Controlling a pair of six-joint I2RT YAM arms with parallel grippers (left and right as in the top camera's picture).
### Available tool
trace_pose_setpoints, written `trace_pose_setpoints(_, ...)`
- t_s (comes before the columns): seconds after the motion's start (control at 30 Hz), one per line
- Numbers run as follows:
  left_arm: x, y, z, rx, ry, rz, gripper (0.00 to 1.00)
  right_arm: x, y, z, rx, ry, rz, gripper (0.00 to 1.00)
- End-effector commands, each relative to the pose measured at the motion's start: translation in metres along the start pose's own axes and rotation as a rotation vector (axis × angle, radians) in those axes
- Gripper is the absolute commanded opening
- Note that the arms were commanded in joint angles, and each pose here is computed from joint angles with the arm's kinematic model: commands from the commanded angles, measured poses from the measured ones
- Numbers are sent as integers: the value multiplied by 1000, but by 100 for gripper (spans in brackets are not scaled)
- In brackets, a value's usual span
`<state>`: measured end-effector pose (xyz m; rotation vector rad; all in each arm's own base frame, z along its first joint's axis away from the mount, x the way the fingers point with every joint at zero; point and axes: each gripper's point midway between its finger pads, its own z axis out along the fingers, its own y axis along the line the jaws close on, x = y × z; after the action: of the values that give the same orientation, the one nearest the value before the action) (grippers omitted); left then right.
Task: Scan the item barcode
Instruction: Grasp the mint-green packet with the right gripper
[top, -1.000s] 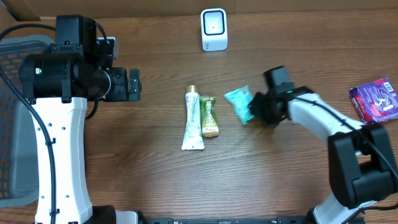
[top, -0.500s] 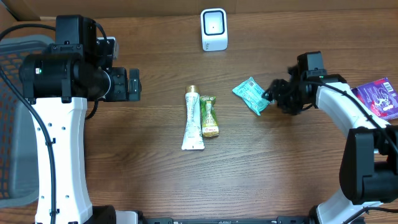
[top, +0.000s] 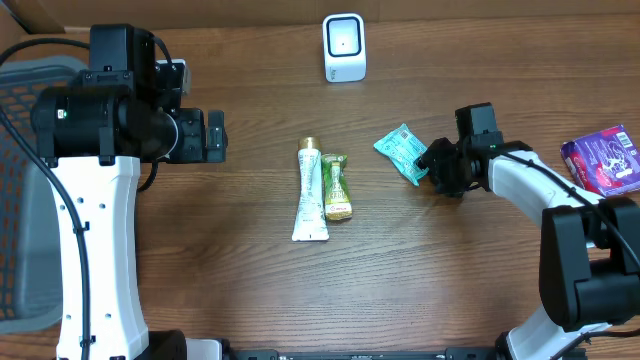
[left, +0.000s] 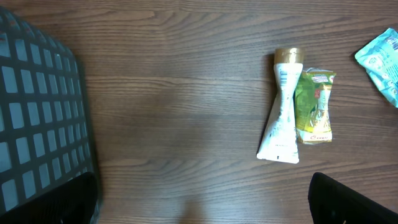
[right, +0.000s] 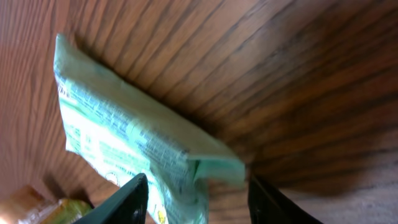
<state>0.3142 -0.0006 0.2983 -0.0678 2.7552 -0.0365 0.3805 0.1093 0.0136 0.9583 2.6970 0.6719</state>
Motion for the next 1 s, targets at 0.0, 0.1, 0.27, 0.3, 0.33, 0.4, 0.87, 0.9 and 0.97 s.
trace_pose_setpoints(0.0,-2,0,2,5,3,19,99,-3,-5,5,-5,-30,14,47)
trace_pose_setpoints(0.1,-2,0,2,5,3,19,99,-7,-4,5,-11,-53,-2,28)
trace_pose_setpoints(0.27,-2,0,2,5,3,19,100,-5,14,2,-91,-22,-269,14)
trace_pose_setpoints(0.3,-2,0,2,5,2,19,100,-5,21,-1,-125,-10,-352,14)
trace_pose_setpoints(0.33,-2,0,2,5,3,19,100,-4,28,-4,-161,2,-440,13)
trace_pose_setpoints(0.4,-2,0,2,5,3,19,100,-2,35,-11,-208,21,-633,12)
trace_pose_setpoints(0.87,-2,0,2,5,3,19,100,-49,-1,-30,-117,-47,-693,77)
trace_pose_setpoints(0.9,-2,0,2,5,3,19,100,-47,-1,-32,-154,-26,-645,78)
trace_pose_setpoints(0.97,-2,0,2,5,3,19,100,-39,3,-35,-248,31,-593,78)
